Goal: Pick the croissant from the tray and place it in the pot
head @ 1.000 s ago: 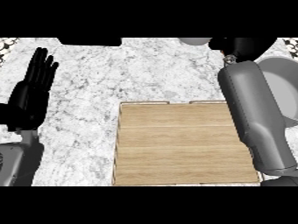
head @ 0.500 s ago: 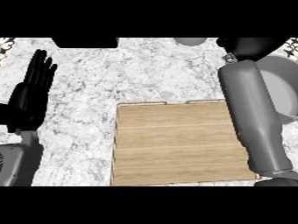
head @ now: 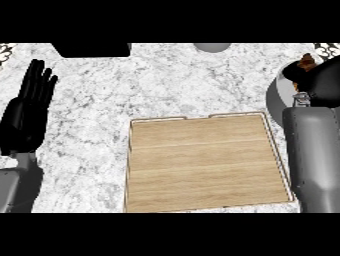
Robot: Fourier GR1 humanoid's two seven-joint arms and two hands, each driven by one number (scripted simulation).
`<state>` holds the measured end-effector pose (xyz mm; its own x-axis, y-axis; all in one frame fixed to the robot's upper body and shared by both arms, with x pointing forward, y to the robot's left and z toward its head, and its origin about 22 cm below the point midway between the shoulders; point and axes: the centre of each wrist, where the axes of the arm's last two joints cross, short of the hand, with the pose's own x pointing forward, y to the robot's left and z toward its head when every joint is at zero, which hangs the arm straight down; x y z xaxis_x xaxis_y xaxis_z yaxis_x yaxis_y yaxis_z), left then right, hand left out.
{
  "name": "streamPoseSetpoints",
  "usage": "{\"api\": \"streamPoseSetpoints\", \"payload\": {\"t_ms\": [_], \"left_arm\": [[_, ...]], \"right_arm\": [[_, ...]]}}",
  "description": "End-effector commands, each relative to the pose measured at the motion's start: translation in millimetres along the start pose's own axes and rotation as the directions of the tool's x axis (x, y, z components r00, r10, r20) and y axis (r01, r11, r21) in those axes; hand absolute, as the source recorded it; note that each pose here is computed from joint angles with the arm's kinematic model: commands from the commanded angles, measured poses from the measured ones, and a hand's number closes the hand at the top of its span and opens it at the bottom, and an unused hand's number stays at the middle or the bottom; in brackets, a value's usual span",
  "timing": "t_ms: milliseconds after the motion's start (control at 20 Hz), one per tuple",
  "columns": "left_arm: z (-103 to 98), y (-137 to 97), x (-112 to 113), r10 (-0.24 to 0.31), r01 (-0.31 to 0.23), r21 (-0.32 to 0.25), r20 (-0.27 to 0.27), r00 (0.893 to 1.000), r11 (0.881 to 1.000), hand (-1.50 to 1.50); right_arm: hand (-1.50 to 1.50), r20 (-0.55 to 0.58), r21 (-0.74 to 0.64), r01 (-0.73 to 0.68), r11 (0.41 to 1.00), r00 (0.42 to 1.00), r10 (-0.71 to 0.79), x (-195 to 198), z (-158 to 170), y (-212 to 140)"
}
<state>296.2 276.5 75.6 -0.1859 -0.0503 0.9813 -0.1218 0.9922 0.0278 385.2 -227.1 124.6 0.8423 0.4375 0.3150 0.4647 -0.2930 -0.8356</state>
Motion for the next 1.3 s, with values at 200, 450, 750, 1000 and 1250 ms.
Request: {"api": "streamPoseSetpoints", "payload": {"t_ms": [200,450,750,1000,1250], "left_arm": [[-11,1,1,0.005,-0.005,-0.015,0.006,1.000,1.000,0.00],[3,2,-2,-0.004,0.004,-0.016,0.001,1.000,1.000,0.00],[0,-3,-2,0.013,-0.013,-0.027,-0.003,1.000,1.000,0.00],[-19,-10,6,0.015,-0.015,-0.021,-0.008,1.000,1.000,0.00],[-10,-7,-4,0.008,-0.008,-0.024,0.010,1.000,1.000,0.00]], "right_arm": [[1.50,-0.105,0.017,-0.001,1.000,0.994,0.002,-79,-30,14],[1.50,-0.128,0.037,-0.012,0.999,0.992,0.017,-118,-38,35],[1.50,-0.254,0.242,0.074,0.968,0.967,-0.010,-119,-29,62],[-1.50,-0.261,0.324,0.226,0.918,0.955,-0.143,-155,-46,83],[-1.50,-0.148,0.291,0.278,0.915,0.958,-0.244,-125,-45,89]]}}
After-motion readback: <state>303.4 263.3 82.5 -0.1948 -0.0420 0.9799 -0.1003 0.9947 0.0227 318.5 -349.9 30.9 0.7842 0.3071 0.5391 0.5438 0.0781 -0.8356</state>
